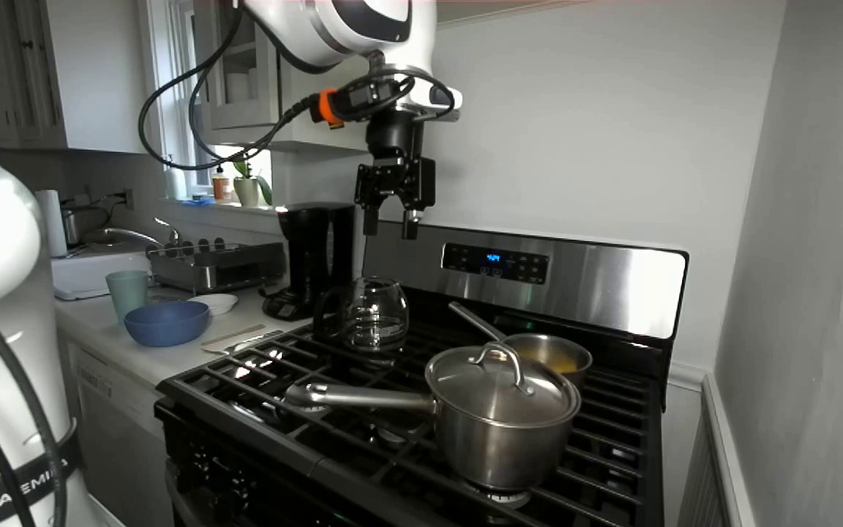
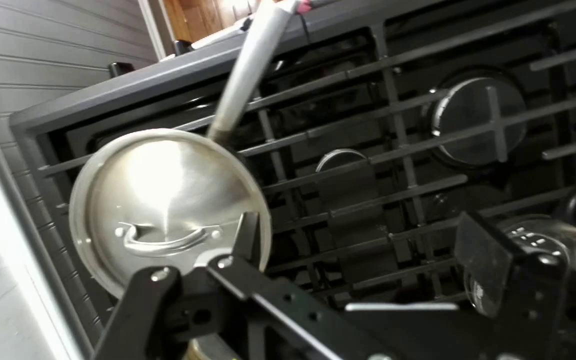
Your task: Pick up the pot from the rear right plate of the stove and move it to the front left plate of the stove
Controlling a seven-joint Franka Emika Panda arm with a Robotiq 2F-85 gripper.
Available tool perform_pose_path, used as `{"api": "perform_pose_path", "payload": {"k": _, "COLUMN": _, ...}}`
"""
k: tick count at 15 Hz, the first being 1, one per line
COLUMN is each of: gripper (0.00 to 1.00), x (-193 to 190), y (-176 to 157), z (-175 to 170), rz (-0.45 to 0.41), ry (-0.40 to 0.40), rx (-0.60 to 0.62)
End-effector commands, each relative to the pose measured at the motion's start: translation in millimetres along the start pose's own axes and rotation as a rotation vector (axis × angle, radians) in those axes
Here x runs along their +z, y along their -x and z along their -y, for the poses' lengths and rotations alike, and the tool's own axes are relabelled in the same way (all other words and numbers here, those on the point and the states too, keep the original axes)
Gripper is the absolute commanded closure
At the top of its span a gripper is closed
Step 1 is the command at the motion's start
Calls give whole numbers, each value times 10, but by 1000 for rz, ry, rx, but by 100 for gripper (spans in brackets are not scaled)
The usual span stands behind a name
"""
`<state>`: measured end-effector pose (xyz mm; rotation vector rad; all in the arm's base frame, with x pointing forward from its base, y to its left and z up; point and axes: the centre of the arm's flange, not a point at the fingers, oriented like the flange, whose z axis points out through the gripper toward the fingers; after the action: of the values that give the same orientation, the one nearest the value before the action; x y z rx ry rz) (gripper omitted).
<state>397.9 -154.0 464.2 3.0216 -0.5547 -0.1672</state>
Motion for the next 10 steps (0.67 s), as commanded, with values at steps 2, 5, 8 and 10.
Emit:
{"api": "perform_pose_path", "payload": {"k": 2, "gripper": 0, "x": 80, "y": -761, "z": 273, "rz": 45, "ry": -93, "rx": 224}}
{"api": "perform_pose_path", "payload": {"k": 5, "gripper": 0, "x": 212, "y": -1123, "z": 65, "rz": 17, "ry": -126, "rx": 371}}
{"api": "perform_pose_path", "payload": {"k": 8, "gripper": 0, "x": 295, "y": -1392, "z": -254, "rz": -42, "ry": -157, "rx": 512}}
{"api": "perform_pose_path", "payload": {"k": 10, "gripper": 0, "x": 391, "y": -1550, "z": -405, "rz": -99, "ry": -171, "rx": 604}}
